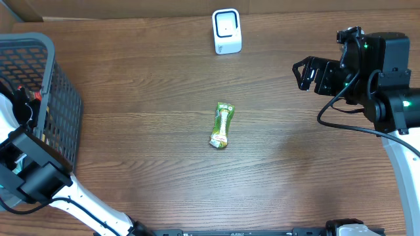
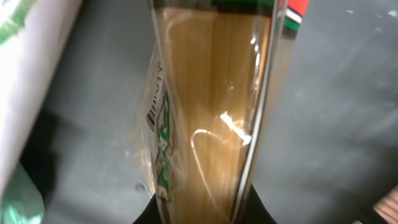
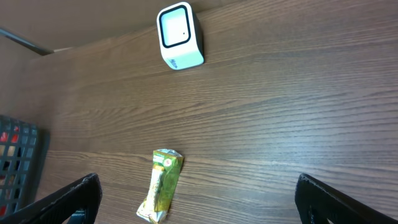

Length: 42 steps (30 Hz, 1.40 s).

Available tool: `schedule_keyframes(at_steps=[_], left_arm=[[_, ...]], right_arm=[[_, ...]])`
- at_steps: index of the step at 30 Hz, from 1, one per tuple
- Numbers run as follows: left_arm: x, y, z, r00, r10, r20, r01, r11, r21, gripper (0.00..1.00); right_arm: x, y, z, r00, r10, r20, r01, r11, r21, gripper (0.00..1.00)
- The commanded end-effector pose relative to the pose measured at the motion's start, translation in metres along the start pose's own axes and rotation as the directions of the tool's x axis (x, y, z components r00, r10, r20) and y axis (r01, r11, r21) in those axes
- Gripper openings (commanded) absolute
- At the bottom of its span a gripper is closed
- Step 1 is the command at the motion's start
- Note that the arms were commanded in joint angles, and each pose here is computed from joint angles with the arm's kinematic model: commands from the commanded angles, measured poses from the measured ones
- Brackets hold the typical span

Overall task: Scan the item barcode
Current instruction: 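Reach the left gripper into the basket and grasp the San Remo spaghetti, then lay the spaghetti pack left of the juice carton with the left gripper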

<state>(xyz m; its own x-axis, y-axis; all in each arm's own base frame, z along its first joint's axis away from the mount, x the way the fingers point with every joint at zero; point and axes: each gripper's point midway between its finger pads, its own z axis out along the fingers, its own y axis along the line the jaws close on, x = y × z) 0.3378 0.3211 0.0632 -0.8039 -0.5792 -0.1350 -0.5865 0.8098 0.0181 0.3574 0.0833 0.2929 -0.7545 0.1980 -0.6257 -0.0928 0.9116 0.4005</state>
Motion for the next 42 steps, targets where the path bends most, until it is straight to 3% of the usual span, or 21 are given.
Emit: schedule_keyframes(at_steps=[1, 14, 25, 27, 32, 36, 42], left_arm=[[-0.026, -0.005, -0.052, 0.991, -0.060, 0.121, 0.058, 0.998, 0.020, 0.04], [-0.020, -0.008, -0.210, 0.903, -0.068, 0.425, 0.065, 0.998, 0.022, 0.04], [0.041, -0.038, -0.368, 0.681, -0.044, 0.731, -0.023, 0.996, 0.082, 0.04], [0.063, -0.055, -0.402, 0.615, -0.027, 0.788, -0.085, 0.991, 0.100, 0.04], [0.102, -0.114, -0.437, 0.545, 0.014, 0.838, -0.305, 0.935, 0.183, 0.04], [0.118, -0.142, -0.432, 0.588, 0.022, 0.808, -0.363, 0.901, 0.239, 0.04], [0.143, -0.205, -0.373, 0.784, 0.112, 0.611, -0.415, 0.826, 0.382, 0.04]], right_arm=[[-0.010, 0.006, -0.007, 0.999, -0.015, 0.035, 0.015, 1.000, -0.007, 1.00], [-0.011, 0.007, -0.007, 0.999, -0.013, 0.038, 0.013, 1.000, -0.013, 1.00], [-0.012, 0.009, -0.007, 0.999, -0.015, 0.042, 0.016, 1.000, -0.025, 1.00], [-0.011, 0.009, -0.007, 0.999, -0.014, 0.038, 0.015, 1.000, -0.024, 1.00], [-0.011, 0.009, -0.007, 0.999, -0.015, 0.039, 0.016, 1.000, -0.025, 1.00], [-0.009, 0.009, -0.007, 0.999, -0.012, 0.030, 0.013, 1.000, -0.022, 1.00], [-0.008, 0.008, -0.007, 1.000, -0.011, 0.024, 0.011, 1.000, -0.021, 1.00]])
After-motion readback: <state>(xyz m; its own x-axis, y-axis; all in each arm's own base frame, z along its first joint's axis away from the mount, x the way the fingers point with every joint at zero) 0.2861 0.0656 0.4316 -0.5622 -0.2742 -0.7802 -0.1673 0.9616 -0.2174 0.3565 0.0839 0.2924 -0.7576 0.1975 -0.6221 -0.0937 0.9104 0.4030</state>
